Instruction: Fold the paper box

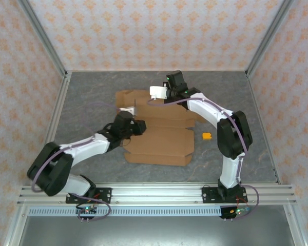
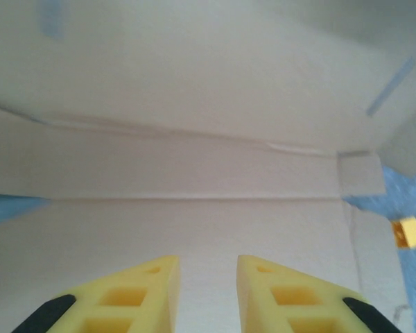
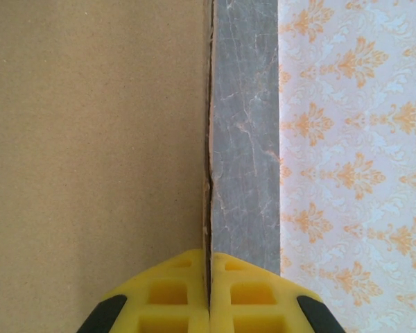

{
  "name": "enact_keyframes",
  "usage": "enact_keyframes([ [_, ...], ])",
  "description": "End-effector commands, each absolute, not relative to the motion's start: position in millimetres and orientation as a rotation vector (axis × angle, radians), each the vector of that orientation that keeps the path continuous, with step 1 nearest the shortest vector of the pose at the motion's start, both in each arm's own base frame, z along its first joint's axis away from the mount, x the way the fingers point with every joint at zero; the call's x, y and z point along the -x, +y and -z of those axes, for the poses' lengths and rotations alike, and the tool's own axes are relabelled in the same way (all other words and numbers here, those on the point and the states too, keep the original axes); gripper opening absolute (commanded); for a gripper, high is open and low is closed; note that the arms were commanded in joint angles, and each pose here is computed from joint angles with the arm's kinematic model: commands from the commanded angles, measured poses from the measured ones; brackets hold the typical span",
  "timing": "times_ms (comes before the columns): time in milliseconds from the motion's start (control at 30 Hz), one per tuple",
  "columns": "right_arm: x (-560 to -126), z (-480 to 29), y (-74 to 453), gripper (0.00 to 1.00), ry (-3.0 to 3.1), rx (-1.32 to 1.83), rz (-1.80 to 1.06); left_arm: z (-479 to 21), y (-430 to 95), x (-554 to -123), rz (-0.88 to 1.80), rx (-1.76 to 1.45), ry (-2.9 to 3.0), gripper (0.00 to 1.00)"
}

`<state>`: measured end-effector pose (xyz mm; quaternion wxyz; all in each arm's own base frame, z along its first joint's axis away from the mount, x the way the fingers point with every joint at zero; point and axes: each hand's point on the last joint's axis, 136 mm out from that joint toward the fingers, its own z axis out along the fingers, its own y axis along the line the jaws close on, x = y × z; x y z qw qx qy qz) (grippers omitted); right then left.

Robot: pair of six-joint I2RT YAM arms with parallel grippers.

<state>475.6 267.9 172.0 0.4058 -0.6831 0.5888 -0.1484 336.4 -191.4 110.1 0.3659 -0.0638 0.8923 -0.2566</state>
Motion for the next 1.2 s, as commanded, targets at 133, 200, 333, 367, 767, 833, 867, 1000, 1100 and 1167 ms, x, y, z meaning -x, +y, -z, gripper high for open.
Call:
enact_keyframes([
  [133, -492.1, -220.8, 266.5, 0.0, 1.341, 1.601, 0.496, -131.5, -98.1, -340.3, 0.467, 0.328, 2.223, 0.35],
  [200, -494.3, -227.2, 265.9, 0.0, 1.328, 1.582, 0.508, -139.9, -78.7, -346.7, 0.427, 0.355, 2.183, 0.41],
  [333, -496.0, -233.1, 266.7, 0.0, 1.287, 1.549, 0.533, -144.7, -48.8, -362.4, 0.369, 0.407, 2.13, 0.45],
  [367, -496.4, -234.8, 267.0, 0.0, 1.27, 1.538, 0.539, -145.4, -41.7, -368.4, 0.373, 0.429, 2.118, 0.45],
  [767, -484.7, -228.6, 267.2, 0.0, 1.123, 1.489, 0.637, -157.0, -34.9, -414.6, 0.409, 0.367, 2.099, 0.48],
  [833, -482.2, -228.3, 267.0, 0.0, 1.113, 1.48, 0.642, -157.7, -37.3, -416.4, 0.414, 0.341, 2.1, 0.48],
  [867, -481.0, -227.2, 267.3, 0.0, 1.105, 1.479, 0.644, -158.2, -38.7, -417.2, 0.42, 0.326, 2.096, 0.49],
  [1000, -480.4, -222.0, 270.6, 0.0, 1.07, 1.468, 0.674, -156.8, -43.8, -419.4, 0.43, 0.269, 2.091, 0.51],
  [1100, -479.6, -220.3, 271.9, 0.0, 1.057, 1.453, 0.683, -155.5, -50.7, -420.4, 0.448, 0.199, 2.091, 0.54],
  [1167, -477.8, -219.1, 272.8, 0.0, 1.042, 1.444, 0.691, -153.1, -50.1, -419.4, 0.43, 0.177, 2.094, 0.56],
])
